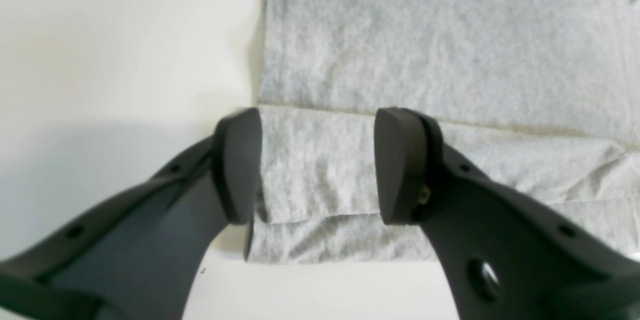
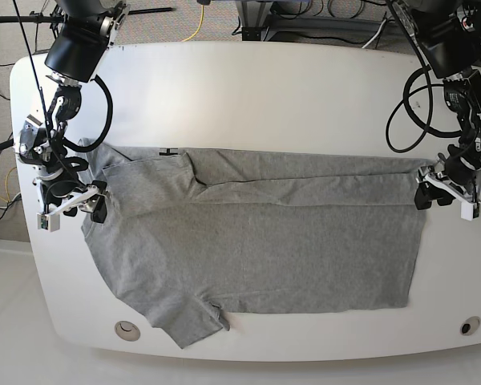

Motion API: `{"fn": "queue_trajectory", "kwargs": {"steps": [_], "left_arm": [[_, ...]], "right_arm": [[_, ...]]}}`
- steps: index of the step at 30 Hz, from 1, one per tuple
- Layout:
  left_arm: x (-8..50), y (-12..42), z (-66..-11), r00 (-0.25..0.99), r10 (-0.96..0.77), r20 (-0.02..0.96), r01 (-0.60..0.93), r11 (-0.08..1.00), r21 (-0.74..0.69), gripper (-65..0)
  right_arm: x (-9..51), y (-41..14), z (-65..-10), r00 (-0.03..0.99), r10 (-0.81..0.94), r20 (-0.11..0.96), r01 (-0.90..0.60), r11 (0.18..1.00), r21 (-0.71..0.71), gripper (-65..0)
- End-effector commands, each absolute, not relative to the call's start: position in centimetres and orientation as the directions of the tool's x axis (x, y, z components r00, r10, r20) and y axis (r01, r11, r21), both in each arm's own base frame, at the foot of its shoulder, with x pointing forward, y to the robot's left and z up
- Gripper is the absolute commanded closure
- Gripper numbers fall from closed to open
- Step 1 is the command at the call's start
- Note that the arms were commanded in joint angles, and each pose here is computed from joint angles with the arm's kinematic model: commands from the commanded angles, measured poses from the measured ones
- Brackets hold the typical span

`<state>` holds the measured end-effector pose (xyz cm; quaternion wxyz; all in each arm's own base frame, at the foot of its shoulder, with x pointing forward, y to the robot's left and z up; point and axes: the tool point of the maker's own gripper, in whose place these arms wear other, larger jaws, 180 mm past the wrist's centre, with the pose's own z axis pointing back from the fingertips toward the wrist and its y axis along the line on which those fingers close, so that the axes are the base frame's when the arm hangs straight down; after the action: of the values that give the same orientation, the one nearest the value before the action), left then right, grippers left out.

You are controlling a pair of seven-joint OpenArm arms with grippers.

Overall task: Fold the T-shirt properly
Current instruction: 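Lower the folded edge and open both grippers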

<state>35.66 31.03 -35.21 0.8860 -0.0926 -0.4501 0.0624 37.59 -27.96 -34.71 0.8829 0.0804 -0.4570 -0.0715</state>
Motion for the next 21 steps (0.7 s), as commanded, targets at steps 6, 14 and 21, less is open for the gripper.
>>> {"fn": "queue_trajectory", "kwargs": {"steps": [6,14,21], "left_arm": [[36.1,32.3,-33.2,0.536,0.154,0.830,-0.020,0.985,-0.169,-33.1],[33.5,32.4,-33.1,0.517,0.035,0.855,0.005,0.999,-0.044,-23.9],[32.3,32.1,-33.0,0.512,0.012,0.859,0.024,0.999,-0.028,-20.7]], "right_arm": [[37.6,-28.1,-34.2,0.562,-0.159,0.812,0.038,0.985,0.167,-44.1],[35.3,-27.9,-34.4,0.573,-0.120,0.811,0.053,0.993,0.109,-43.8],[32.8,-29.8,-34.3,0.574,-0.147,0.805,0.102,0.989,0.107,-43.2]]}}
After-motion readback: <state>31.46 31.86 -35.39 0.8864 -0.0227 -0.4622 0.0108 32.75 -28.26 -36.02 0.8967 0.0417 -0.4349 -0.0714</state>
